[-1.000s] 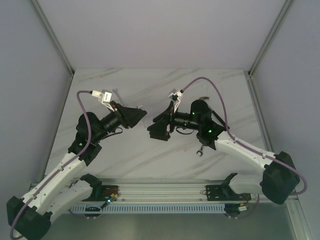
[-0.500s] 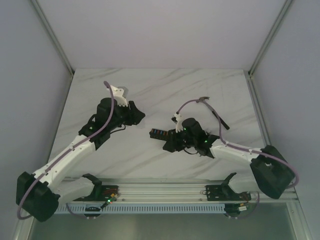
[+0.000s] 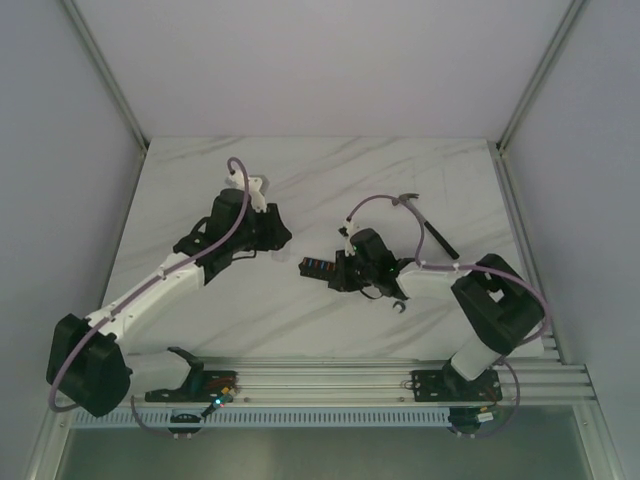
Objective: Snap on the fuse box
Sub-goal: Close the fuse box cover on the fuse box base.
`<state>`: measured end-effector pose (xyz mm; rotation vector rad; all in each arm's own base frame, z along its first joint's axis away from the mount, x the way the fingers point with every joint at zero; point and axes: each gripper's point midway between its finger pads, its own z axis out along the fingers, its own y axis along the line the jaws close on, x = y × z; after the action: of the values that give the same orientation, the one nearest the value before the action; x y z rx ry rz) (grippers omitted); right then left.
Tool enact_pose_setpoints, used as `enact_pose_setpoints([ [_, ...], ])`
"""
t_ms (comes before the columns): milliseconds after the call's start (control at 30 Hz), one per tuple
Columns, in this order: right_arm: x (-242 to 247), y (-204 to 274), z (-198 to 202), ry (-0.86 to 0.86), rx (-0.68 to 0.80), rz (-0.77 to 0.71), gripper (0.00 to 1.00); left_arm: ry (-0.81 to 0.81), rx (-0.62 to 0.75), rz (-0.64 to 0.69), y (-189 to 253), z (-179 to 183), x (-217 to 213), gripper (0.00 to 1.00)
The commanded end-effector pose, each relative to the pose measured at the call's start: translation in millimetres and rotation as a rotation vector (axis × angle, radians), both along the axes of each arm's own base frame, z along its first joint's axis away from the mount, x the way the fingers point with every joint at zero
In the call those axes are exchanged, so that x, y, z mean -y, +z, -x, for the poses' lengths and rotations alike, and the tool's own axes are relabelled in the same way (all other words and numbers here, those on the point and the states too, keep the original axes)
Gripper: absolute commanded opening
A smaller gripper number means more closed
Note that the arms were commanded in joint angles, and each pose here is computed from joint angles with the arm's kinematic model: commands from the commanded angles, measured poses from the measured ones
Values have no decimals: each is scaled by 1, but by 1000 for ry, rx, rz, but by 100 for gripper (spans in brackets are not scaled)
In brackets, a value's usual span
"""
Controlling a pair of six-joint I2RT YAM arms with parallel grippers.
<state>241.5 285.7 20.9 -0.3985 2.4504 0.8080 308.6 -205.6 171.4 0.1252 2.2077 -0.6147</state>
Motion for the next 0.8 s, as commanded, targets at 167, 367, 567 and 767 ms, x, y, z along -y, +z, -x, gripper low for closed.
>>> enact_pose_setpoints([
  [167,19,-1,-72,-87,102,78,24,-2,-51,-38,-4,-4,2,35],
  [367,11,-4,-107,-52,130,101,28,4,-95,-39,-8,-4,5,35],
  [567,-18,-11,-128,18,123,54,33,3,-158,-78,-24,-3,8,34],
  [767,-31,5,-134,45,155,-1,40,-22,-204,-131,-38,-6,21,34],
])
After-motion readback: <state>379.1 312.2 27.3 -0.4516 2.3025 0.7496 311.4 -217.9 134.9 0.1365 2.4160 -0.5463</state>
